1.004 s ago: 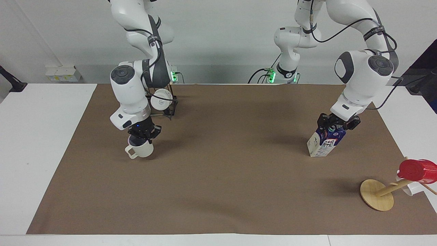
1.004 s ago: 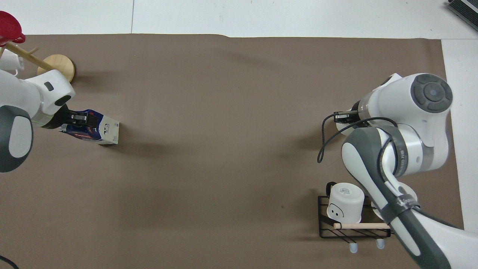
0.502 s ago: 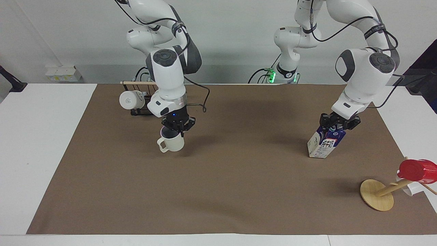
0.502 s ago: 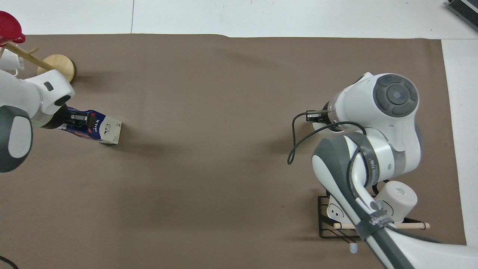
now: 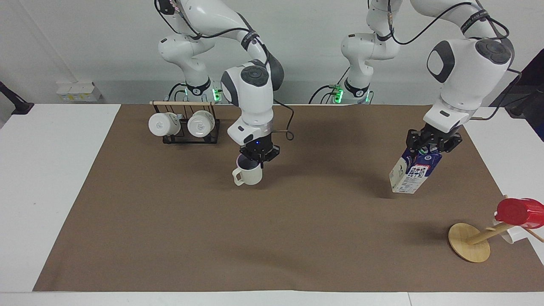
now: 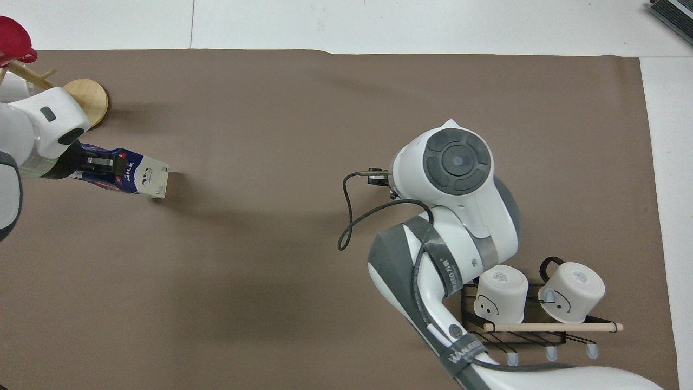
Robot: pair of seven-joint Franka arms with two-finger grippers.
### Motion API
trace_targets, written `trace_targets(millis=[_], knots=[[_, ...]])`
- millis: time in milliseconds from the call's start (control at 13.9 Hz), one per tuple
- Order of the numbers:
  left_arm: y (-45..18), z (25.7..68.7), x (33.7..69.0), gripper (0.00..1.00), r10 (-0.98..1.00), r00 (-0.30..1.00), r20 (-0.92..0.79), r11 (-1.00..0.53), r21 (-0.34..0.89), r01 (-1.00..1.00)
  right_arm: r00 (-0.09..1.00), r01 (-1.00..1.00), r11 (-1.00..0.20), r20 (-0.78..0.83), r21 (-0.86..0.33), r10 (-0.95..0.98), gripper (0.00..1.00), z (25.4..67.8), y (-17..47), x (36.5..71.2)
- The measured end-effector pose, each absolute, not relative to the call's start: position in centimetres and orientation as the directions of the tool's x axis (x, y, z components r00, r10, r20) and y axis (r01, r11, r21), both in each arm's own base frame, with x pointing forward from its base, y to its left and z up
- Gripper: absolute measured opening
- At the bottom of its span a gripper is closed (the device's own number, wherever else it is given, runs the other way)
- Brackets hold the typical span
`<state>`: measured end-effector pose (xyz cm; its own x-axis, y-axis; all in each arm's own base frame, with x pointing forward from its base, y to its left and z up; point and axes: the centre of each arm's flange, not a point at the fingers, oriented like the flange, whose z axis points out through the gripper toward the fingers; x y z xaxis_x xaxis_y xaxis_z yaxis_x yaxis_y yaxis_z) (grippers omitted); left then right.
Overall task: Place cup and milk on table
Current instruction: 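Carry the carton and mug toward the table centre with both grippers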
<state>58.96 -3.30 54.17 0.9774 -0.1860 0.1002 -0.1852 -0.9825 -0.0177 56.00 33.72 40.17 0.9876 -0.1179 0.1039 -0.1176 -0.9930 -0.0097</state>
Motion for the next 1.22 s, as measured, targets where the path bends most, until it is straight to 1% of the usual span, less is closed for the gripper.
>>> trace_targets(millis=[215, 359, 646, 1076, 1148, 1219], knots=[[-5.1, 56.4, 58.8, 0.55, -0.175, 0.979, 0.102, -0.985, -0.014, -0.174, 0.985, -0.127, -0.992, 0.115, -0.004, -0.127, 0.04, 37.4, 37.1, 55.2], [-7.2, 57.2, 58.5, 0.55, -0.157, 0.982, 0.101, -0.988, -0.008, -0.157, 0.984, -0.126, -0.992, 0.126, -0.013, -0.126, 0.04, 37.2, 37.7, 55.4], [-11.0, 57.4, 57.9, 0.54, -0.132, 0.986, 0.099, -0.991, 0.001, -0.133, 0.980, -0.117, -0.992, 0.155, -0.038, -0.121, 0.04, 37.5, 38.3, 55.6], [-13.2, 57.5, 57.5, 0.55, -0.133, 0.986, 0.101, -0.991, 0.005, -0.135, 0.983, -0.110, -0.994, 0.145, -0.029, -0.113, 0.05, 36.1, 38.7, 55.3], [-13.8, 57.5, 57.4, 0.54, -0.134, 0.986, 0.101, -0.991, 0.006, -0.135, 0.983, -0.109, -0.994, 0.144, -0.027, -0.111, 0.07, 35.9, 38.7, 55.2], [-14.7, 57.5, 57.1, 0.54, -0.132, 0.986, 0.102, -0.991, 0.008, -0.134, 0.984, -0.108, -0.994, 0.143, -0.026, -0.111, 0.18, 35.8, 38.7, 55.2]])
